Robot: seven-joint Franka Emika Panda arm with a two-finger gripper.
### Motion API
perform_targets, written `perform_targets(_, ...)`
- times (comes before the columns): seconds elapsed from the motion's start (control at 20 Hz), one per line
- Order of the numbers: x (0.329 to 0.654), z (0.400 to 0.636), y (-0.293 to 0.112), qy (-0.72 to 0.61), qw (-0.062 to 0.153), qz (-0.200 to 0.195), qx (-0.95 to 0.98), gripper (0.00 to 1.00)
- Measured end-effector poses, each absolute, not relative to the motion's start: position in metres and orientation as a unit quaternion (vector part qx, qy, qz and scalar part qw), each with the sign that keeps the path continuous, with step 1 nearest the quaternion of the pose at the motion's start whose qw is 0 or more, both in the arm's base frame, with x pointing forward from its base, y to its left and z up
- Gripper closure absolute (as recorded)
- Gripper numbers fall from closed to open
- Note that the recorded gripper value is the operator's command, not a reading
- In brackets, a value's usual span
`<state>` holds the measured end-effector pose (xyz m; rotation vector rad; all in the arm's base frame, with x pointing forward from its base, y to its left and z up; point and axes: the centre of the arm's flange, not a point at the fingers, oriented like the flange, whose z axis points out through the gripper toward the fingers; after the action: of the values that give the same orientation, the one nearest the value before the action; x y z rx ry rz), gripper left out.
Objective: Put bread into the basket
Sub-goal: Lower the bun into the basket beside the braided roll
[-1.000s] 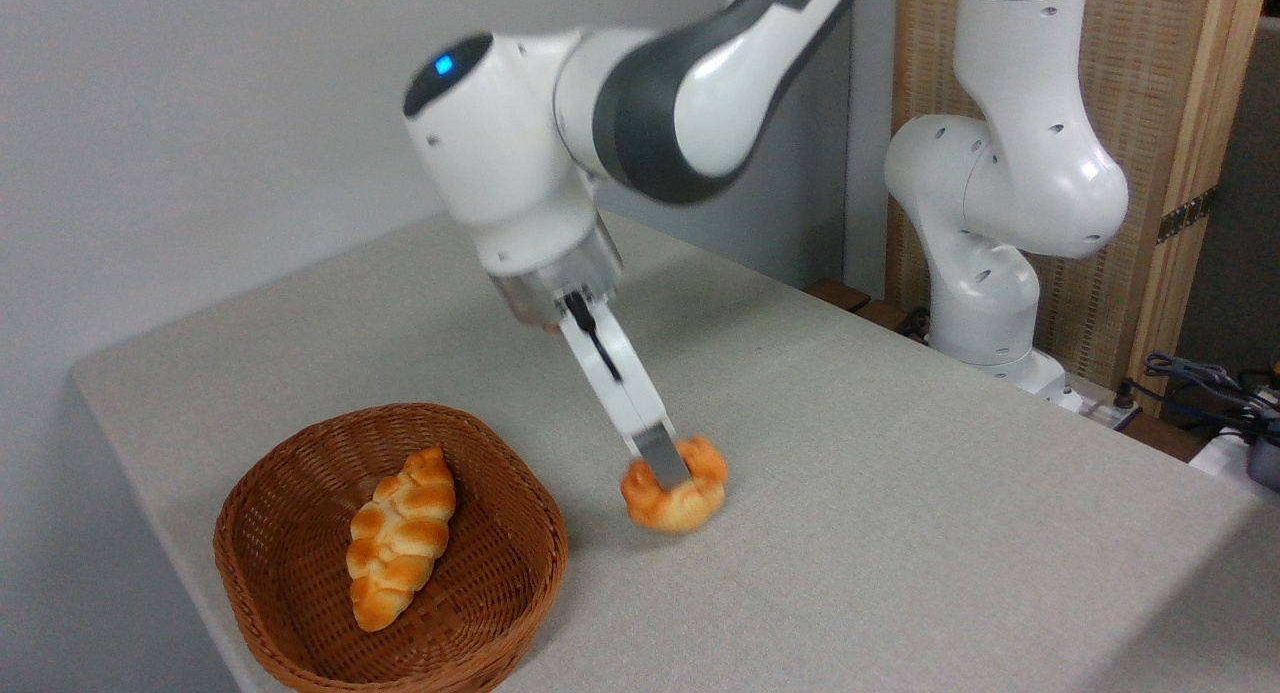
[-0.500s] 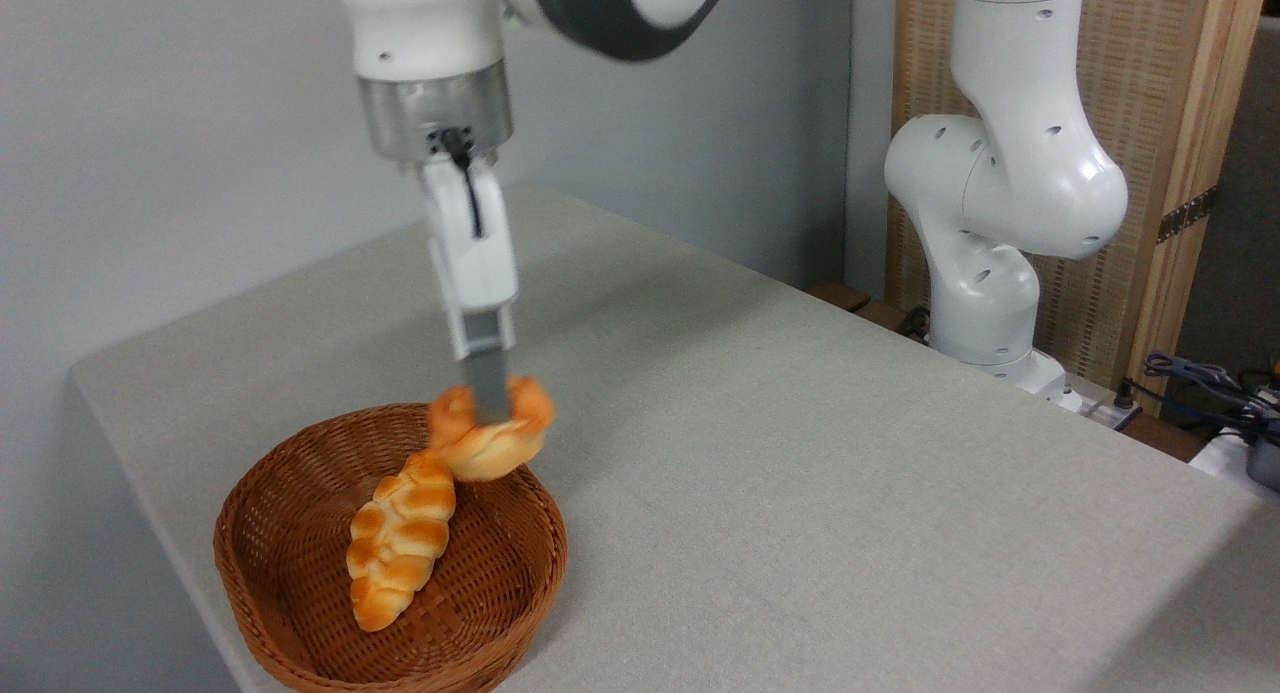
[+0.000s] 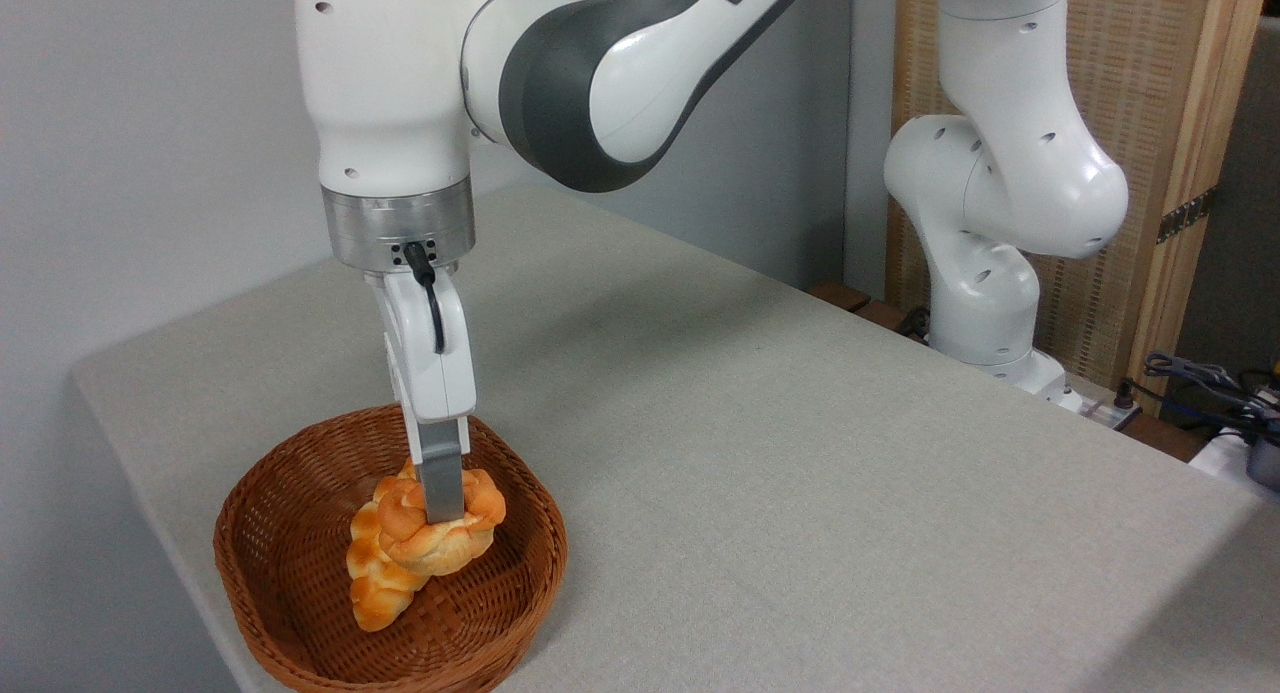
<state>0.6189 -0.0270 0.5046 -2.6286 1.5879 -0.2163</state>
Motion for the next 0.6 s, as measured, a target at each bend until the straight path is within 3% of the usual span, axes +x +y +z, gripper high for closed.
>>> perform_targets(0.6, 0.6192, 0.5058, -0.0267, 0.513, 0.032, -0.071, -0.855, 0.0)
